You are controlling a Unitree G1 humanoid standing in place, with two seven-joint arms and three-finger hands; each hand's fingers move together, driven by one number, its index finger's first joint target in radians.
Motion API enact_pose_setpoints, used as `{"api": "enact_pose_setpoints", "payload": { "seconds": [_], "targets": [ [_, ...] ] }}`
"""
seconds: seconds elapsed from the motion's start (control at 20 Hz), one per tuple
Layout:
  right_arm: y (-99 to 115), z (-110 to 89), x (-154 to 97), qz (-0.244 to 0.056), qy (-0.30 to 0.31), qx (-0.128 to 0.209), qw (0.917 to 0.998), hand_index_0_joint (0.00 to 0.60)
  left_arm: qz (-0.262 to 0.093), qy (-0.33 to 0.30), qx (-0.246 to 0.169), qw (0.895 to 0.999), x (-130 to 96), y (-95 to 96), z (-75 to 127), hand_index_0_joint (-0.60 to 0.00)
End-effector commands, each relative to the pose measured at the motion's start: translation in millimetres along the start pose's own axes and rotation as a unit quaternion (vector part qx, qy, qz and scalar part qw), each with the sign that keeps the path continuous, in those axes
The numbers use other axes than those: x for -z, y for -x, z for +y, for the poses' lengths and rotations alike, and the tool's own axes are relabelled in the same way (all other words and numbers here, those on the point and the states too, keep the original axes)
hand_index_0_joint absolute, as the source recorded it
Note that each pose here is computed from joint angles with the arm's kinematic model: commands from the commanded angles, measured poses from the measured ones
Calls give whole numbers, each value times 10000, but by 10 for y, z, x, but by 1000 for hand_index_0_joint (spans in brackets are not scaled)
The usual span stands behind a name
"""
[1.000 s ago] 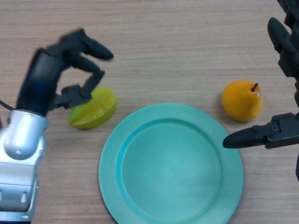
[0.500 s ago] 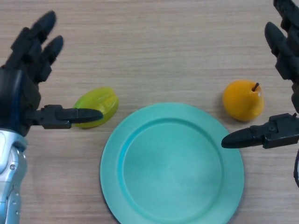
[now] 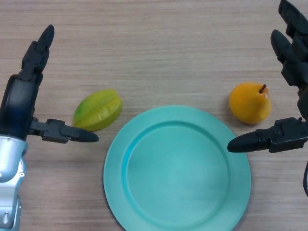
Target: Pick up the yellow starfruit and place it on the plate
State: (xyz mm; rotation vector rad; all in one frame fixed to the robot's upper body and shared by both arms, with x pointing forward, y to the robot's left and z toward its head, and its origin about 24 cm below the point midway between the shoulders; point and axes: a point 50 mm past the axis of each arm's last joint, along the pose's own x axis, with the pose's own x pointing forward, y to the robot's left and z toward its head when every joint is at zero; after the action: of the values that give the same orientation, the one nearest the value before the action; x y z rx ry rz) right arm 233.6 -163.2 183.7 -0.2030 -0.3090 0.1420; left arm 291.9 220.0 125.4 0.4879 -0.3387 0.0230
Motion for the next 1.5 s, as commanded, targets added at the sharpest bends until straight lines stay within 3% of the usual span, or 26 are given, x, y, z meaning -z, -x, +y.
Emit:
{"api": "enact_pose_setpoints", "payload": {
  "seconds": [0.05,0.25,0.5,0.7,0.8,0.95,1.05,1.1,1.25,1.35,1.5],
  "targets": [
    [13,-42,-318,-1192,238,143,9925,0,-1116,-532,-548,9908,-317,-146,221,0],
    [11,-18,-291,-1085,184,106,9939,0,-636,-248,-227,9974,-112,-259,24,0],
    [17,-21,-325,-1168,144,151,9929,0,-518,-118,-253,9983,-1,-354,-97,0],
    [19,-34,-374,-1188,166,160,9927,0,-622,-456,-264,9967,22,-385,-154,0],
    [23,-27,-371,-1146,231,145,9930,0,-796,-281,-275,9961,-23,-413,-144,0],
    [23,-26,-377,-1143,245,131,9931,0,-876,-401,-174,9952,-29,-411,-187,-400],
    [24,-22,-377,-1132,249,105,9932,0,-950,-936,38,9911,13,-395,-277,-600],
    [30,-20,-370,-1137,252,103,9931,0,-928,-984,103,9908,26,-391,-289,-600],
    [30,-12,-359,-1122,247,95,9933,0,-853,-1041,162,9908,64,-367,-293,-400],
    [22,-7,-356,-1107,237,100,9935,0,-796,-1238,76,9891,123,-316,-287,-600],
    [21,0,-362,-1076,183,94,9940,0,-736,-1022,88,9920,107,-293,-257,-600]
  ]
}}
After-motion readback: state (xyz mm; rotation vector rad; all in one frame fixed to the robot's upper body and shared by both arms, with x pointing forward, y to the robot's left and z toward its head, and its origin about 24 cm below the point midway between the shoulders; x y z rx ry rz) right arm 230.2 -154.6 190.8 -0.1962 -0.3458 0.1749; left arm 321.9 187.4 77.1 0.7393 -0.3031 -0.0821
